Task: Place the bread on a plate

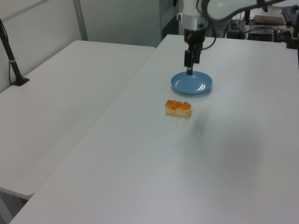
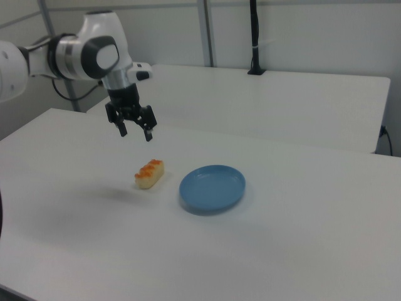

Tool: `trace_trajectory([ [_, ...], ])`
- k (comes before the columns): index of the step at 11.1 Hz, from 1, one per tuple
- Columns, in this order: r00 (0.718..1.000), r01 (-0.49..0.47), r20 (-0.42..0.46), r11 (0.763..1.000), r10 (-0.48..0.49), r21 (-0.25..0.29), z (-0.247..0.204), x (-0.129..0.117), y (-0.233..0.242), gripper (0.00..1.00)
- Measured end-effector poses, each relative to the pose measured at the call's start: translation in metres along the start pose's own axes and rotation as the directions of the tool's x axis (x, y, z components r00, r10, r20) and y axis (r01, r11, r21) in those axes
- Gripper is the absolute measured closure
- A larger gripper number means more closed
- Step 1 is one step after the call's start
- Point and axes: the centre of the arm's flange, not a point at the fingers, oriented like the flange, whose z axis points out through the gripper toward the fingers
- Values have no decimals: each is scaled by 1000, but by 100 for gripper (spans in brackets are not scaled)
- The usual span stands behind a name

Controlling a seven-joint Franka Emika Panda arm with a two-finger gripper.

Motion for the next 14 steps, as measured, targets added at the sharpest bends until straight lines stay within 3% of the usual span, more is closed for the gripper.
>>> trace_trajectory([
  [3, 999, 28, -25, 1000, -28, -4, 58, 23, -22, 0],
  [7, 998, 61, 12, 998, -61, -14, 136, 34, -46, 0],
  [14, 998, 59, 31, 998, -58, -19, 153, 36, -45, 11],
])
